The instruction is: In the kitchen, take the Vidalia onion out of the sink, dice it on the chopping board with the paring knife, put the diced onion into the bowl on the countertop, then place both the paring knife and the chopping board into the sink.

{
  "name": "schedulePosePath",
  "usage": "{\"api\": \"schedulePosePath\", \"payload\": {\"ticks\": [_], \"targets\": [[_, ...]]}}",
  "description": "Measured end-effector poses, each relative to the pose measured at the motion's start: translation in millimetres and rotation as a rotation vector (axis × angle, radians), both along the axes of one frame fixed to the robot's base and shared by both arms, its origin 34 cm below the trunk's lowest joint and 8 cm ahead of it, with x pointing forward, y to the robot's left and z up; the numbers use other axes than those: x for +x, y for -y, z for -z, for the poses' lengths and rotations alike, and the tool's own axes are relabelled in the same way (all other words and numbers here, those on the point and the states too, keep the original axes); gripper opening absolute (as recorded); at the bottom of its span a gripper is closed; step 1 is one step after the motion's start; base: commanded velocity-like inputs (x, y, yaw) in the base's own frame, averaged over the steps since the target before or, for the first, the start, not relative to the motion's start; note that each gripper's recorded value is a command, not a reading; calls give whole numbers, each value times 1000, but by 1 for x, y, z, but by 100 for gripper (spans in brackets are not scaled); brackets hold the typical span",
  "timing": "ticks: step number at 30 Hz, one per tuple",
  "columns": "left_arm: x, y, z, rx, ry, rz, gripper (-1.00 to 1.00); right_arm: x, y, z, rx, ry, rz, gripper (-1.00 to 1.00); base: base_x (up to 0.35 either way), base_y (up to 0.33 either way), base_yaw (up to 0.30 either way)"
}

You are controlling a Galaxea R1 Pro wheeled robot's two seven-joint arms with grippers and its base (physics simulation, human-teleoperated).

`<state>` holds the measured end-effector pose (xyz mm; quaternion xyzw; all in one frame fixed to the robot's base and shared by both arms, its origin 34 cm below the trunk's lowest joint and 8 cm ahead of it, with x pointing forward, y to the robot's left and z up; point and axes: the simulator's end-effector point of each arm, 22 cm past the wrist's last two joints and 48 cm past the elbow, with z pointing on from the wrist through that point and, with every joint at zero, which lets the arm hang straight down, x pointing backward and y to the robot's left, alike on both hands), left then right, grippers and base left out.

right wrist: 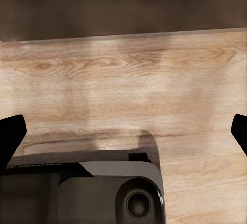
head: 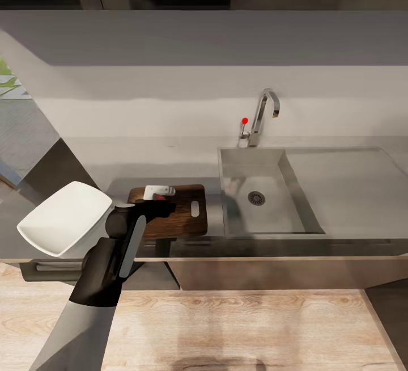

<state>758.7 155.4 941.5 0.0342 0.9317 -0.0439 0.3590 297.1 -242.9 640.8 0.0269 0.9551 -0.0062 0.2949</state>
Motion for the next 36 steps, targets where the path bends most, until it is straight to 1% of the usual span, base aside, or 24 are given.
{"api": "schedulePosePath", "payload": {"ticks": [20,27,36], "targets": [[1,-1,-2,-1,5,-3,100,0,0,0,-1,2,1,100,0,0,0],[5,-2,-18,-10,43,-10,100,0,0,0,-1,0,1,100,0,0,0],[6,-1,-21,-13,49,-11,100,0,0,0,0,-3,0,100,0,0,0]]}}
